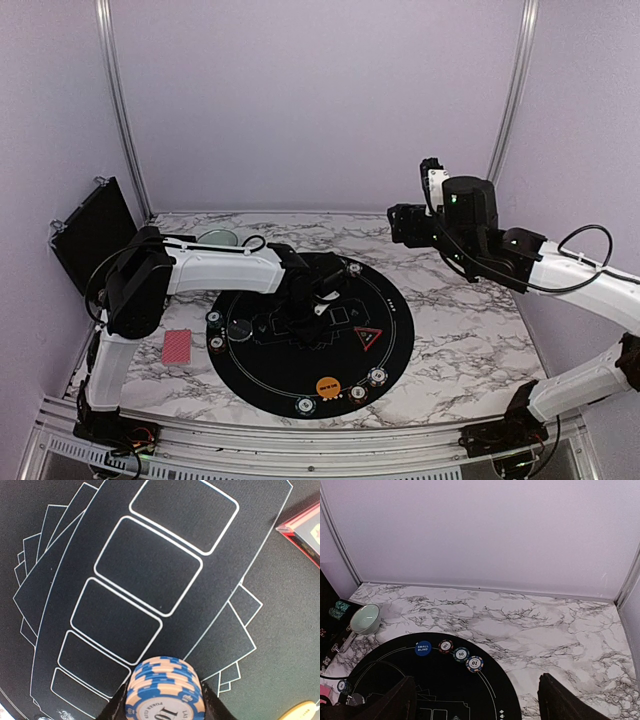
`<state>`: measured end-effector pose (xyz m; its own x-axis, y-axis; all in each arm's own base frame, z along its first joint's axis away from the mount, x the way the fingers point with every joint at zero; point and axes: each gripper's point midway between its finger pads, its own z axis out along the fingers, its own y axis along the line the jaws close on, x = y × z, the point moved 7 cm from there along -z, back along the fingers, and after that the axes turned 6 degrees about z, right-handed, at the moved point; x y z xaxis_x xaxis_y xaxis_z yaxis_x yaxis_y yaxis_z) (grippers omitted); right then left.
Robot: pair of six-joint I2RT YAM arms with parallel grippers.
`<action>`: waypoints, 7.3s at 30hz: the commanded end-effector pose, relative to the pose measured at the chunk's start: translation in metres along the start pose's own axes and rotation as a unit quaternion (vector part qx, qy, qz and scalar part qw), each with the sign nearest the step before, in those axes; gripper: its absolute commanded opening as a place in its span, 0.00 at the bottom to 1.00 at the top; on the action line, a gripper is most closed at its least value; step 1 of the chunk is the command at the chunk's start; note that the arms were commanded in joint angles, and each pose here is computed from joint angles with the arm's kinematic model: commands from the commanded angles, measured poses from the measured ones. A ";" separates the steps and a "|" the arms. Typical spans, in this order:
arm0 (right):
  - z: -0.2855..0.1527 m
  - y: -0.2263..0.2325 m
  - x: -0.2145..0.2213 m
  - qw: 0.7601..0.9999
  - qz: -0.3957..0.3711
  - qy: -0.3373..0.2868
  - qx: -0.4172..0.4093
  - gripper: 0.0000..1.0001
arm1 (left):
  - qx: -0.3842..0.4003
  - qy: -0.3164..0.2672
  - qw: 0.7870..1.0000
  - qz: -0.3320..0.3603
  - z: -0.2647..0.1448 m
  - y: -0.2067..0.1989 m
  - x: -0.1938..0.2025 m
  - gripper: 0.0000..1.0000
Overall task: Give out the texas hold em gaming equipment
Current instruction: Pick up the pile of poker chips from the poker table mat, then place the pile of poker chips at the dealer area, then pick up the face-down deck piles from the center of the board.
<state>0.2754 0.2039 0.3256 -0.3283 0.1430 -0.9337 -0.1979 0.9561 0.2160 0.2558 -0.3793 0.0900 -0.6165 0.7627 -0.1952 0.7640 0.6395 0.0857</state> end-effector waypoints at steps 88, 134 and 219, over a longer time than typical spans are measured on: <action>0.026 0.014 0.015 0.999 -0.004 0.048 -0.015 0.81 | -0.079 0.064 0.967 -0.235 0.000 0.198 0.125 0.34; 0.032 0.018 0.020 0.998 -0.010 0.067 -0.017 0.81 | -0.078 0.057 0.966 -0.238 -0.002 0.203 0.122 0.52; 0.042 0.023 0.029 0.996 -0.042 0.079 -0.029 0.98 | -0.112 -0.078 0.901 -0.412 -0.130 0.193 0.170 0.99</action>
<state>0.2930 0.2342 0.2805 -0.4858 0.0170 -0.8739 -0.2530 0.9543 0.1592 0.2990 -0.1370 0.2047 -0.8800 0.1109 -0.4619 0.1146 0.9932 0.0200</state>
